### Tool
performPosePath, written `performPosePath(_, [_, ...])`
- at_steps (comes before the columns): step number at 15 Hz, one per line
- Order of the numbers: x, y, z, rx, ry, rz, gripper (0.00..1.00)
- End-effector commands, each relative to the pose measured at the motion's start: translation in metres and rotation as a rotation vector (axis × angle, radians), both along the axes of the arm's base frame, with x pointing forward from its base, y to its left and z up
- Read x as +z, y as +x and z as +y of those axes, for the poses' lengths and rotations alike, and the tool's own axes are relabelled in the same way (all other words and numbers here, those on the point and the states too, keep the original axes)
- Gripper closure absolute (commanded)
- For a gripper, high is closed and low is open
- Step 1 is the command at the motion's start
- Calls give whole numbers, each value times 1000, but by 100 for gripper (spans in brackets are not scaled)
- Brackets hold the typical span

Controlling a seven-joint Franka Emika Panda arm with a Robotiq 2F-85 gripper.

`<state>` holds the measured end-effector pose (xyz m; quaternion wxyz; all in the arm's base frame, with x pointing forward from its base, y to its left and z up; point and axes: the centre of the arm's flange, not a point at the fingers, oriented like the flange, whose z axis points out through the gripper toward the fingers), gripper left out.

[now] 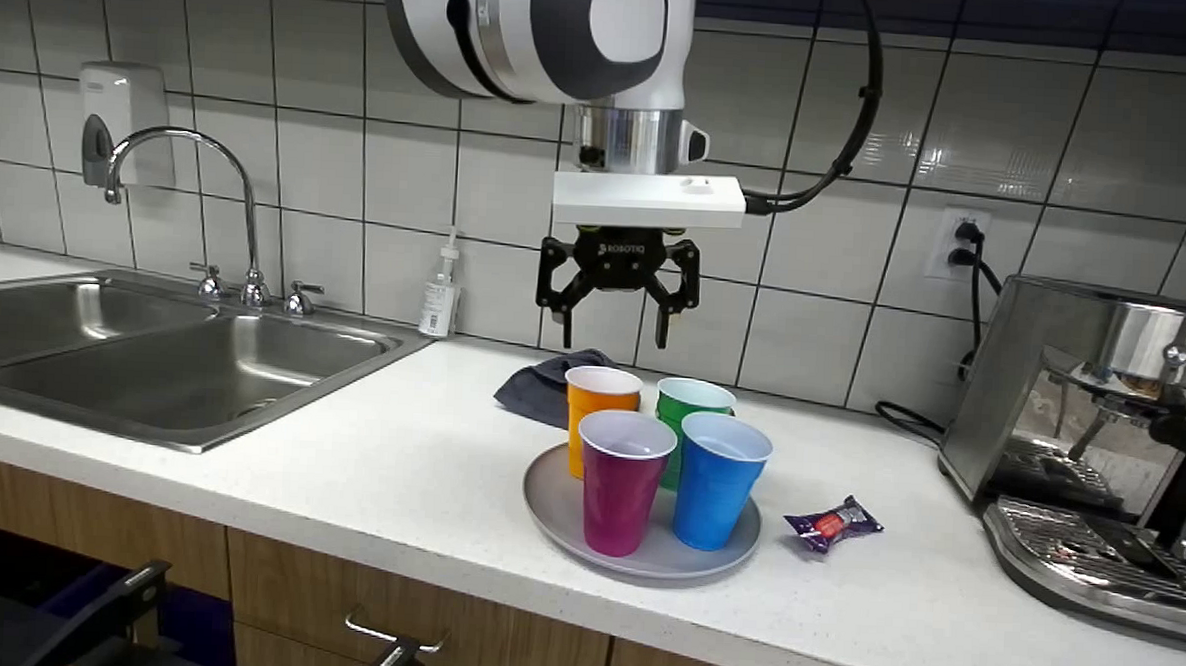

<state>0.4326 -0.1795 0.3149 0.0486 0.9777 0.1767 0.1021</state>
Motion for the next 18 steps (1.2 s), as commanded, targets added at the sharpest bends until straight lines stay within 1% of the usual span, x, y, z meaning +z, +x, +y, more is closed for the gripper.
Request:
performPosePath(1, [25,-16,13,-19,11,85,0])
performPosePath(5, [35,-23,20,2,40,185,0])
performPosePath(8, [39,-29,23,7,57,229,0])
performPosePath(9, [24,-25,20,15,59,204,0])
performPosePath(18, [21,-26,21,16,64,211,0])
